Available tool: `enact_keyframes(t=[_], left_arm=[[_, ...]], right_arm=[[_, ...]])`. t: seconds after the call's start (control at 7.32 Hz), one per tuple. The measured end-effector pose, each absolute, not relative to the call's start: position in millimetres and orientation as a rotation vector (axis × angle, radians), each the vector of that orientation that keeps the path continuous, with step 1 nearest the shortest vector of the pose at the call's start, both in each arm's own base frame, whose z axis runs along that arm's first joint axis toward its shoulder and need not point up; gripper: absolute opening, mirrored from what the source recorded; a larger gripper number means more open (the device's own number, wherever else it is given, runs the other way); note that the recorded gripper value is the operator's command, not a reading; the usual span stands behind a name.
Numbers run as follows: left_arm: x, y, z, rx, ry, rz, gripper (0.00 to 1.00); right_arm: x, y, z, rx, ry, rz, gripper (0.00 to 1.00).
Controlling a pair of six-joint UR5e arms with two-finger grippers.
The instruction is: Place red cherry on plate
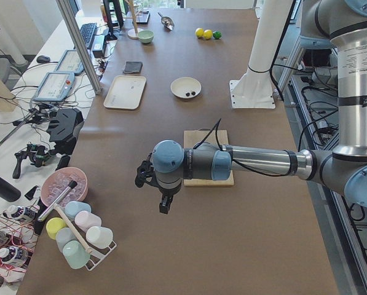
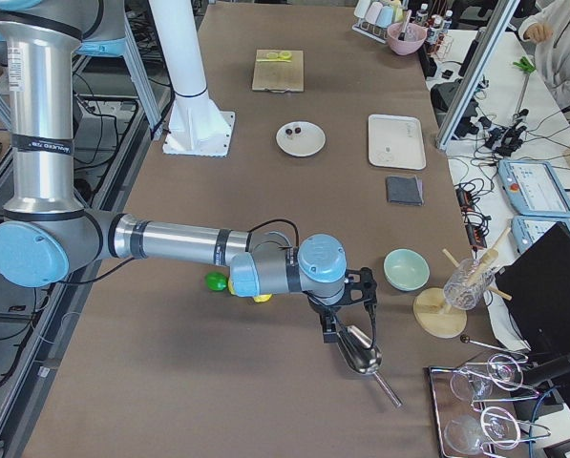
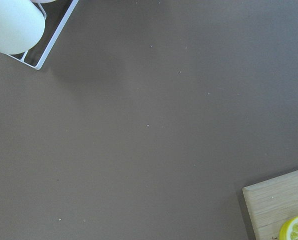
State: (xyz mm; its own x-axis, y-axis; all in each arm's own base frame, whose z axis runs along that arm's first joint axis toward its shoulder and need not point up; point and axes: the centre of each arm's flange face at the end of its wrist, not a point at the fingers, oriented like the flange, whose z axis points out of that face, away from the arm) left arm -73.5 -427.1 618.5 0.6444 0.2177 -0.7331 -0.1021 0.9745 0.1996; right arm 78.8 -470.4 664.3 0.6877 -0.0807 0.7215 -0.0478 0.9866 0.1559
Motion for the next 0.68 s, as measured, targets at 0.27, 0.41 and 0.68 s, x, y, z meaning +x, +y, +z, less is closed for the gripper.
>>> enact_keyframes(t=[0.27,0.41,0.68], left_arm=[[-75,-418,622,0.135,0.838,0.177,0.98],[-75,-416,625,0.129,0.837,0.174,0.98],[-75,-416,627,0.124,0.837,0.172,0.98]], right_arm=[[82,-452,673,0.162,-0.812,-0.012,1.00],[84,-443,676,0.163,-0.814,-0.009,1.00],[93,-427,674,0.190,-0.814,0.006,1.00]])
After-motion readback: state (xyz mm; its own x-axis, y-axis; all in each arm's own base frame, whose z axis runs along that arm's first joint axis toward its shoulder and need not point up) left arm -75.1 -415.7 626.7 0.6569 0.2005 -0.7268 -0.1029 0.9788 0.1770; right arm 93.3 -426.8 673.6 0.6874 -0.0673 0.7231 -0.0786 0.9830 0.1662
